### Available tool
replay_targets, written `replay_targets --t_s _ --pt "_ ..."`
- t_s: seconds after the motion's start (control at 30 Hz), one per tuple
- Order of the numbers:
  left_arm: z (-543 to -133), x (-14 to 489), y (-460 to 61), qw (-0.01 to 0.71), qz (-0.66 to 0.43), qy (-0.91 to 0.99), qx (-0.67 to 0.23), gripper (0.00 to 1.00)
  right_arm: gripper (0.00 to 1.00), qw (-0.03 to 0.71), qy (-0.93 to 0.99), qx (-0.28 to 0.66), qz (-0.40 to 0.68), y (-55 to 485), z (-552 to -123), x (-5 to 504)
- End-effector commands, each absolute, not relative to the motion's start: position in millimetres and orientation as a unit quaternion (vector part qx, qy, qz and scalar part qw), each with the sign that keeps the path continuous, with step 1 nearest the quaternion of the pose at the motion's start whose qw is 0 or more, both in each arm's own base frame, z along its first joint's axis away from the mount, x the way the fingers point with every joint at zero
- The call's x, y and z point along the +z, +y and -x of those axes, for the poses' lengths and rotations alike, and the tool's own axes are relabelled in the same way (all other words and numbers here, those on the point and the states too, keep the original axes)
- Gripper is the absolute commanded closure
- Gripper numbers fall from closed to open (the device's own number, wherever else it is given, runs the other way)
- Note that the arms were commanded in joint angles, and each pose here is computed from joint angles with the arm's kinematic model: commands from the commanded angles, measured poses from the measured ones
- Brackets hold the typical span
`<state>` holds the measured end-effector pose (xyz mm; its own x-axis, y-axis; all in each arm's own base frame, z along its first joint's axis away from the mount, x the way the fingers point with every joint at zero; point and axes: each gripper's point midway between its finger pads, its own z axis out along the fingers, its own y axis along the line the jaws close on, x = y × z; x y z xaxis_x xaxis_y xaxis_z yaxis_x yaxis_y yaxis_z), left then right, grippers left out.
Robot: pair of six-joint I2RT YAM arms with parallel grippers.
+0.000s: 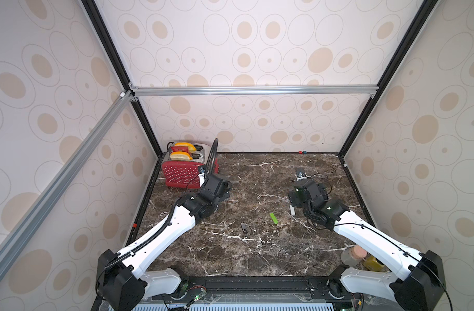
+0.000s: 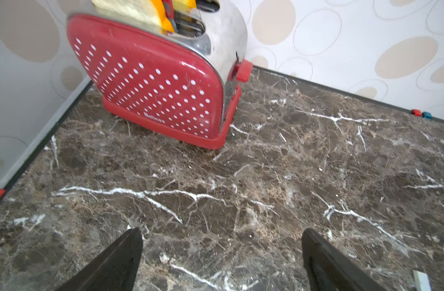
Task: Close the usb drive cover
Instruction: Reset both arms
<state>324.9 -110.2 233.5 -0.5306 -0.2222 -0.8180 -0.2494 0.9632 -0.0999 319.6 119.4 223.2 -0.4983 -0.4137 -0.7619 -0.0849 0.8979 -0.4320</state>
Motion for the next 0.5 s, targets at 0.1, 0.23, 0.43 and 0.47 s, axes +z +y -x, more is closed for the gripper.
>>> replay_targets --t_s 0.1,0.23,0.43,0.47 --pt "-329 262 -94 0.522 0.128 0.842 0.039 0.01 0.00 0.492 0.834 -0.217 0.123 90 -320 233" --pt "-330 265 -90 0.526 0.104 0.841 0.072 0.01 0.00 0.493 0.817 -0.270 0.124 75 -327 240" --pt "-331 257 -67 0.526 0.094 0.835 0.132 0.01 0.00 0.489 0.815 -0.299 0.085 50 -331 235" --pt "-331 254 -67 0.528 0.091 0.834 0.132 0.01 0.00 0.488 0.815 -0.303 0.081 47 -331 231"
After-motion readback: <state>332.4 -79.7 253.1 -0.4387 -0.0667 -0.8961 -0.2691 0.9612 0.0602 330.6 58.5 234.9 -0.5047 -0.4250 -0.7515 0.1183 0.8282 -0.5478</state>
